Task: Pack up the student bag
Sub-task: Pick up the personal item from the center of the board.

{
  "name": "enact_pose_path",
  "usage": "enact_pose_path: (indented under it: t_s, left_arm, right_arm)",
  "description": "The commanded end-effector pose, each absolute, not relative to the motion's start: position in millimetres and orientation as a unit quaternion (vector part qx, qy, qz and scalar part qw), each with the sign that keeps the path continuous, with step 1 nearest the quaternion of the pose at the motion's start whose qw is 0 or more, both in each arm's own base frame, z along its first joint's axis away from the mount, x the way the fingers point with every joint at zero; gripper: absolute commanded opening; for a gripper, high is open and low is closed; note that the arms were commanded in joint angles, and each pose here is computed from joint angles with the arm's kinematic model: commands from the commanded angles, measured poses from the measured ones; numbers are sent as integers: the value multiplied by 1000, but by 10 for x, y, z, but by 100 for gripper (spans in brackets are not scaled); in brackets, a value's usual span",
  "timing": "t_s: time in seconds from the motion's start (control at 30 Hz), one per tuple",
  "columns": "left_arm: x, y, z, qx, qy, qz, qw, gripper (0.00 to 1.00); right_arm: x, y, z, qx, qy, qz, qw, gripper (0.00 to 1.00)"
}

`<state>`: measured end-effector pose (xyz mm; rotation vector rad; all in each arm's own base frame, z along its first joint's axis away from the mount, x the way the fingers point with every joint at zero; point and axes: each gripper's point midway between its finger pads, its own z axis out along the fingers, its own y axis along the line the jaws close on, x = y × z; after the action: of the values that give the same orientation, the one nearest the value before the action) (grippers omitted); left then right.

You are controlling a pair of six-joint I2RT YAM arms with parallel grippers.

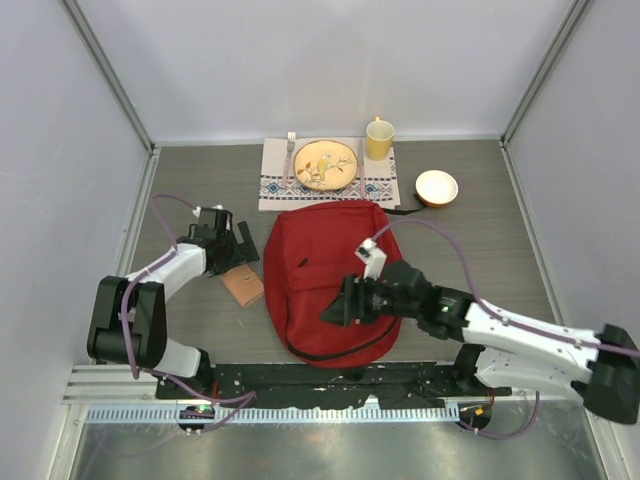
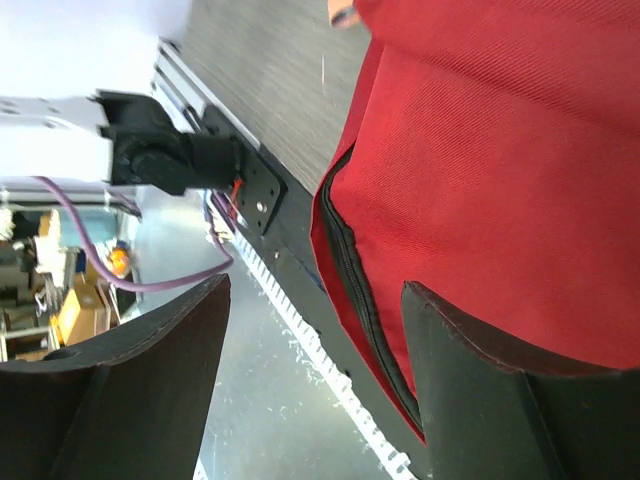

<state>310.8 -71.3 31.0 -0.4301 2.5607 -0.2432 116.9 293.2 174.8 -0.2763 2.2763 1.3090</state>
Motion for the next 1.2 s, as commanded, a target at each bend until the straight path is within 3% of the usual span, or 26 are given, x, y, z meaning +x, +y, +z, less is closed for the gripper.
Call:
enact_pose_path:
  t_s: [0.0, 0.33, 0.63, 0.9, 1.17]
  left_arm:
    - [2975, -780, 384, -195, 940, -116, 256, 98]
    - [2537, -546, 314, -273, 932, -63, 231, 98]
    - [2367, -330, 399, -307, 920, -17, 244, 100]
    - [2573, -355, 525, -305, 913, -58, 265, 100]
    - [2747, -376, 539, -311, 909, -144, 238, 100]
  right_arm:
    - [1302, 3472, 1937, -85, 811, 501, 290, 72]
    - [1118, 4603, 1730, -148, 823, 473, 277, 68]
    - [1275, 4984, 1230, -99, 850, 444, 266, 60]
    - [1677, 5047, 962, -20, 857, 387, 339, 60]
    - [1858, 5150, 595, 41, 868, 354, 345, 60]
